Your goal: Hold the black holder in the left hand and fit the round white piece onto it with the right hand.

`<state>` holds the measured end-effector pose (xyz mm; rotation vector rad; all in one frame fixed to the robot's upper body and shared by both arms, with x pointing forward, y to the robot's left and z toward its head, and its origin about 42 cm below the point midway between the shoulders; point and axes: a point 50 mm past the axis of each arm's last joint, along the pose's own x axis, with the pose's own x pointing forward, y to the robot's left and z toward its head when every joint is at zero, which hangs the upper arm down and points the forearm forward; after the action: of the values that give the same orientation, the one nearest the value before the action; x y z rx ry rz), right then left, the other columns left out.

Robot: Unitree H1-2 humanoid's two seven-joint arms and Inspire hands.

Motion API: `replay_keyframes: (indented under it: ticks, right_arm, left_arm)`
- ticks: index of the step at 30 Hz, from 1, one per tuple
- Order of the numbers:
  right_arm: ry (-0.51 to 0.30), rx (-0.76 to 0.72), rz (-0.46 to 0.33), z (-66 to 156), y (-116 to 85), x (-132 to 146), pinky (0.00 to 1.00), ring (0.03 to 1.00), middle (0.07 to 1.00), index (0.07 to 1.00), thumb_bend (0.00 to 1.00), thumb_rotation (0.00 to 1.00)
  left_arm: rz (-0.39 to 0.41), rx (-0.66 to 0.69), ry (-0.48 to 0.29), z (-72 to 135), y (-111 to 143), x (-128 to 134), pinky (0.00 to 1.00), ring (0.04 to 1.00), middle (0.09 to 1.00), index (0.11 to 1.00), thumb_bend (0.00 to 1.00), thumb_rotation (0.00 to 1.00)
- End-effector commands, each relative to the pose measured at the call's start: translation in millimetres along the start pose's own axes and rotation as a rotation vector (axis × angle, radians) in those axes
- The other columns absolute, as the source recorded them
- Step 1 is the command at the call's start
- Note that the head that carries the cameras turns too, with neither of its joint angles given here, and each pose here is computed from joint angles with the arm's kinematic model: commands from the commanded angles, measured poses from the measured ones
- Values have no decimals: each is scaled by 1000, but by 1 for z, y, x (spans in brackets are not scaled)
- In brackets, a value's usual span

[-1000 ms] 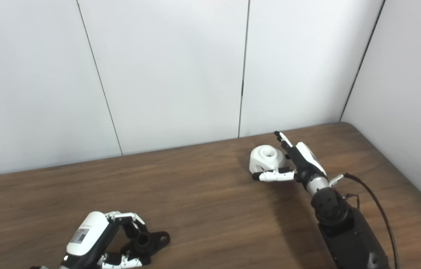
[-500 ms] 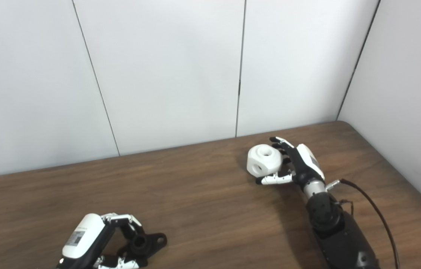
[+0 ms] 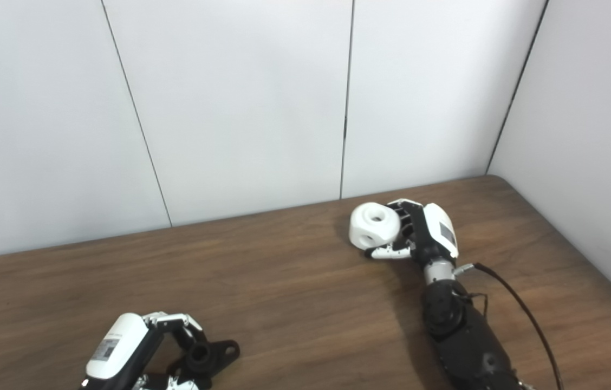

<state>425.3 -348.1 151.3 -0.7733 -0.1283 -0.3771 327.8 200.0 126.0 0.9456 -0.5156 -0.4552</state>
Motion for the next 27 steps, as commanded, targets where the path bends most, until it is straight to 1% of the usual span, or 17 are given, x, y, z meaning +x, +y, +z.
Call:
replay_keyframes:
  ticks: [1,4,8,12,16,20,27]
  right_arm:
    - [-68,27,-57,20,-6,16,459,523,567,493,519,135]
    - [-66,41,-58,21,-3,16,423,499,557,491,512,135]
    - [-85,29,-66,23,0,17,399,481,546,491,510,130]
    - [-94,21,-70,25,0,17,412,491,553,490,511,129]
    - [-97,20,-69,25,0,15,363,455,537,491,510,129]
    - [-104,22,-70,25,-2,14,385,470,544,491,511,129]
    - [-165,28,-59,32,-5,8,421,493,555,490,510,127]
  left_arm:
    - [-24,-1,37,-6,-6,-13,622,492,459,509,523,0]
    - [-22,1,45,-7,-5,-14,625,490,458,510,523,0]
    - [-15,7,52,-9,-3,-16,624,495,460,509,523,0]
    - [-8,11,50,-11,-2,-18,620,490,459,509,523,0]
    - [-7,9,52,-12,-1,-17,616,485,459,509,523,0]
    - [-8,13,53,-11,0,-17,613,487,461,507,523,0]
    - [-15,15,56,-11,0,-14,620,498,465,503,524,0]
